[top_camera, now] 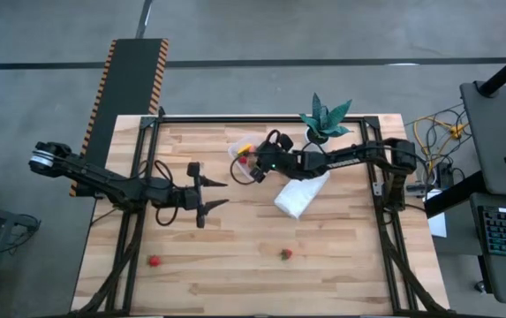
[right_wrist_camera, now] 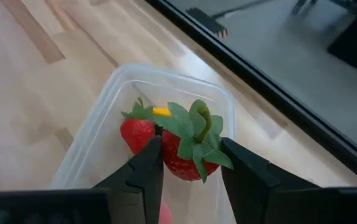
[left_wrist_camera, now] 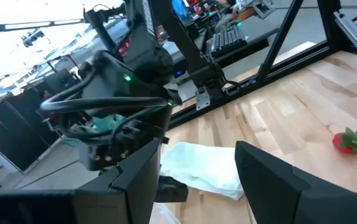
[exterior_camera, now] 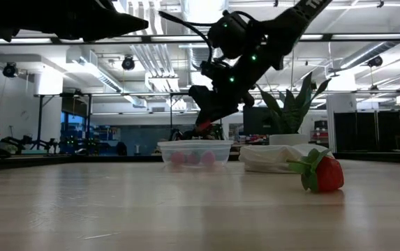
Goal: Pick and placing Produce into tupperware
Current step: Put the strawberry into the transparent bin
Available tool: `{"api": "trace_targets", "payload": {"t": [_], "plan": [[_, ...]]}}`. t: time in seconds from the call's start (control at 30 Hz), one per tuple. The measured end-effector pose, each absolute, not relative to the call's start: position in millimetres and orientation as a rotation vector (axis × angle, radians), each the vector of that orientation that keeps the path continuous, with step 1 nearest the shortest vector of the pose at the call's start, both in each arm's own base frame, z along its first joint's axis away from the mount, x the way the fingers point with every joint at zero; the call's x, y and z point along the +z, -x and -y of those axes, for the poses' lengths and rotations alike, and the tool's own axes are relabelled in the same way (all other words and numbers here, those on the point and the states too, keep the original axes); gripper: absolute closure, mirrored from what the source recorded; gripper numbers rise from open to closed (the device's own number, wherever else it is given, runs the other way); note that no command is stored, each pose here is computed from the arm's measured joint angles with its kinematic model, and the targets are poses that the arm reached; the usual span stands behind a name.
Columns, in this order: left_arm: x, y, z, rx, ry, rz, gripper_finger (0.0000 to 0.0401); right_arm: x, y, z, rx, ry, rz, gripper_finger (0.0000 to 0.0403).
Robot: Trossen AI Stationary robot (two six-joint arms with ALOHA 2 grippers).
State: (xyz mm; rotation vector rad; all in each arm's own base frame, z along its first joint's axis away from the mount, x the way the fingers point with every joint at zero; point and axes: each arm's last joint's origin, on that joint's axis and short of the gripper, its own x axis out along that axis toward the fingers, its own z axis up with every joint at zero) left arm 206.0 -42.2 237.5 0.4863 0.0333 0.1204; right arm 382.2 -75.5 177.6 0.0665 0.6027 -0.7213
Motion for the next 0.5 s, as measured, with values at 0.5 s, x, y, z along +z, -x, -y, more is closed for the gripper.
{"api": "trace_targets", "payload": {"t": [0.5], "plan": [[246.0, -200.0, 40.2, 0.133, -0.501, 0.006, 0.0207, 145.6, -361.1, 66.8, -0.674, 0.053, -0.495, 0.0273]]}}
